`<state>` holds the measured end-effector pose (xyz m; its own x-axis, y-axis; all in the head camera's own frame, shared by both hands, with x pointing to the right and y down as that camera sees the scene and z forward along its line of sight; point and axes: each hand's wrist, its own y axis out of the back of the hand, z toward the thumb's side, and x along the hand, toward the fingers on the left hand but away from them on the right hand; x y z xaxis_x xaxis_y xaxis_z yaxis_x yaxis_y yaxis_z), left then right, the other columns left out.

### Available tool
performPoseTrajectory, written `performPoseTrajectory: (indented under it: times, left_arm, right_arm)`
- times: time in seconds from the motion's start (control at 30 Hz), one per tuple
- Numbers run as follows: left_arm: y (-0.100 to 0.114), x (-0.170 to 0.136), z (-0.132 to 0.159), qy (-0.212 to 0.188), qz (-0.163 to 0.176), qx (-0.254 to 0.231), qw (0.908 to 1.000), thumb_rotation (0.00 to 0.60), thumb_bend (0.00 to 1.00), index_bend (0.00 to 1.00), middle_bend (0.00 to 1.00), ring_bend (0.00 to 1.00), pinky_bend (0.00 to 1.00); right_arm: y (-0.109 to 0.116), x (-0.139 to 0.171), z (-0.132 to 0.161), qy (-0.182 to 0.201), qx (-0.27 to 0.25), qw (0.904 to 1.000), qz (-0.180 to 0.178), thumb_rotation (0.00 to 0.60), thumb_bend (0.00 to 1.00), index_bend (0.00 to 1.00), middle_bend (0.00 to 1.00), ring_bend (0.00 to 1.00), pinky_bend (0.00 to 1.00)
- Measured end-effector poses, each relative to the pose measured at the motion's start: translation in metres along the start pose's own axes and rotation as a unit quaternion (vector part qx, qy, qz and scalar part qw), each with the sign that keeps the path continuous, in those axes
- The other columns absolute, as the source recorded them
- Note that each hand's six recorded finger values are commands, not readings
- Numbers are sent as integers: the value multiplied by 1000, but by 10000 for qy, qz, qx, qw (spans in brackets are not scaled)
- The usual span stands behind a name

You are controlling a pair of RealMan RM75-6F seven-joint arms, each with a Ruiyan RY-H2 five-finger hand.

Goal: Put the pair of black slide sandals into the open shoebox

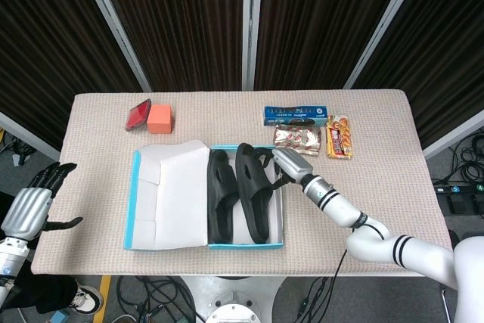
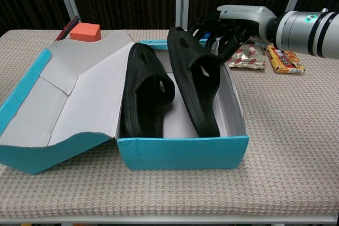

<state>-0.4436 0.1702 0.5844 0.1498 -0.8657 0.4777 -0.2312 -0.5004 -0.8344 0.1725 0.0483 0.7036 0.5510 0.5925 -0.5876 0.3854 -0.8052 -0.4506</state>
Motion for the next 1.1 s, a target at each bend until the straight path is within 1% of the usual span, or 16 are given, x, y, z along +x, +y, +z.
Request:
performPoseTrajectory:
  times: [0.17, 0.23, 0.3, 0.37, 0.47, 0.6, 0.73, 0.87, 1.0, 1.1]
  left_arm:
    - [-1, 0, -1, 3, -12, -17, 10000, 600, 0, 80, 91, 0, 114]
    - [-1, 0, -1, -1, -12, -19, 10000, 600, 0, 80, 91, 0, 115]
    - [-1, 1, -1, -6, -9, -22, 10000, 600, 0, 80, 91, 0, 114]
    - [-1, 1, -1, -9, -11, -29, 10000, 600, 0, 80, 91, 0, 114]
    - [-1, 2, -1, -15, -15, -32, 10000, 600, 0, 80, 91, 0, 114]
    - [-1, 2, -1, -13, -19, -45, 10000, 600, 0, 80, 91, 0, 114]
    - [-2, 2, -1, -12, -36, -54, 10000, 600, 0, 80, 91, 0, 114]
    - [-1, 3, 0, -31, -28, -67, 10000, 600, 0, 80, 91, 0, 114]
    - [-1, 3, 1, -42, -19, -76, 10000, 600, 0, 80, 91, 0, 114]
    - [0, 3, 1, -42, -4, -79, 10000, 600, 0, 80, 91, 0, 114]
  right_arm:
    - [-1, -1, 0, -55, 125, 9999, 35, 600, 226, 486, 410, 393, 576]
    - [0, -2, 0, -83, 175, 9998, 51, 600, 210, 479, 398, 377, 557]
    - [-1, -1, 1, -96, 193, 9997, 88, 600, 151, 438, 364, 326, 505]
    - [-2, 0, 2, -108, 191, 9996, 163, 600, 47, 326, 315, 238, 406]
    - [0, 1, 4, -129, 200, 9993, 276, 600, 1, 222, 267, 158, 330]
    - [2, 2, 6, -131, 170, 9993, 321, 600, 0, 173, 223, 114, 309]
    - [5, 3, 7, -153, 189, 9991, 357, 600, 0, 131, 214, 99, 303]
    - [9, 6, 10, -152, 210, 9991, 350, 600, 0, 119, 208, 90, 297]
    - [15, 9, 19, -36, 113, 9996, 243, 600, 0, 119, 211, 91, 297]
    - [21, 12, 32, 150, -190, 9997, 87, 600, 0, 118, 226, 102, 297]
